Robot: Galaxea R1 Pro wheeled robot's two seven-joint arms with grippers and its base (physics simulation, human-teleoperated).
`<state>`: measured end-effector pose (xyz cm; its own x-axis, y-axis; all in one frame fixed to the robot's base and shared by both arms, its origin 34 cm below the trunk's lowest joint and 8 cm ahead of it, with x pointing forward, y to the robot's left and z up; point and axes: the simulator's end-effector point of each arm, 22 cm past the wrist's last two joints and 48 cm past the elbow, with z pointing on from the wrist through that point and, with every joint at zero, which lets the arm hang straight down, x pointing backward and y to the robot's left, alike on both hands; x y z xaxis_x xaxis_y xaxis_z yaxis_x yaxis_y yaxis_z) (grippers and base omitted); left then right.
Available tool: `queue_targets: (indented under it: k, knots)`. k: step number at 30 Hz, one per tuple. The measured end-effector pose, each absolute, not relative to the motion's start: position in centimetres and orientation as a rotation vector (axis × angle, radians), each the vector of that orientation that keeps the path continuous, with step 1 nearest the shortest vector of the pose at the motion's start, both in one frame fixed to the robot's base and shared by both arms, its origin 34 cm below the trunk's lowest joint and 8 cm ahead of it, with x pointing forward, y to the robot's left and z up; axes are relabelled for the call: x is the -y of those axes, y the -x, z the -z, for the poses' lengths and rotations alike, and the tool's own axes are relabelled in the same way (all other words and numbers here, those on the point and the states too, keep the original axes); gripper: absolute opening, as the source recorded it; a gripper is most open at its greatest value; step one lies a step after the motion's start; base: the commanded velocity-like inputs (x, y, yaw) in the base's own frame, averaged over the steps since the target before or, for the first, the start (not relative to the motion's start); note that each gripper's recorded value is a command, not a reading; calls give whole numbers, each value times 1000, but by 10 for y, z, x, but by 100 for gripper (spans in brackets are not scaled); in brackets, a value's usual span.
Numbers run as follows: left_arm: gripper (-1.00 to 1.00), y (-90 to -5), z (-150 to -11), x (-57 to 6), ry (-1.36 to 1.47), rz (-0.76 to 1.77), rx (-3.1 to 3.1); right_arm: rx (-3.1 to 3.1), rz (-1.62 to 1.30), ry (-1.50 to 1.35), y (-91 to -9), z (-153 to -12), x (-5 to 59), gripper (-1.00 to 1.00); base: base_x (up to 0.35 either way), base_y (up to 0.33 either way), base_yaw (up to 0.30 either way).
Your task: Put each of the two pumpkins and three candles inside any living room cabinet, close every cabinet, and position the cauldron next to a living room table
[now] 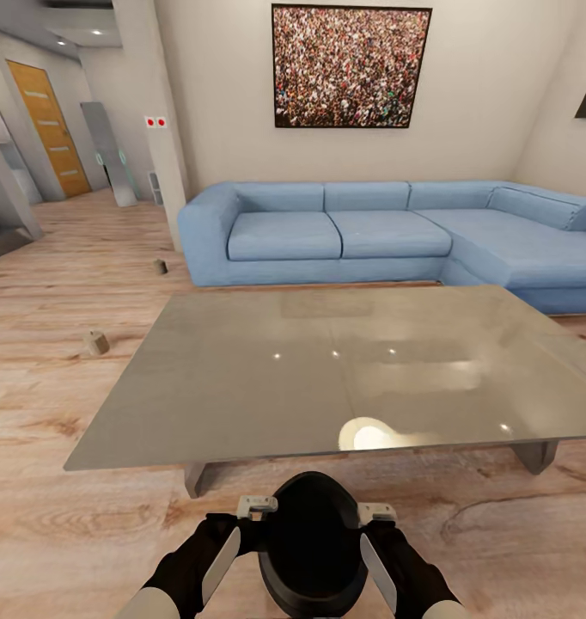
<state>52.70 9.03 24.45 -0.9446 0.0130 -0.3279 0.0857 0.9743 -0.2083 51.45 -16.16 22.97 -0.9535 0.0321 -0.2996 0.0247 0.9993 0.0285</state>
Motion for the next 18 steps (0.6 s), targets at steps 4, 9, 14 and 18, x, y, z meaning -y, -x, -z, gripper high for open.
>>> queue_targets:
  k: [4, 9, 14, 18]
  knots:
    - [-100, -527, -244, -90, -71, 315, -2793, -2837, -35, -41, -514, -230, 162, -100, 52, 0, 0]
    - [-100, -527, -244, -90, -71, 315, -2792, -2836, -35, -41, -514, -230, 162, -100, 40, 0, 0]
    - [-100, -527, -245, -90, -72, 315, -2792, -2836, -35, -41, -515, -230, 162, -100, 3, 0, 0]
    - [-100, -525, -240, -90, -72, 316, -2801, -2845, -35, -42, -512, -226, 162, -100, 0, 0, 0]
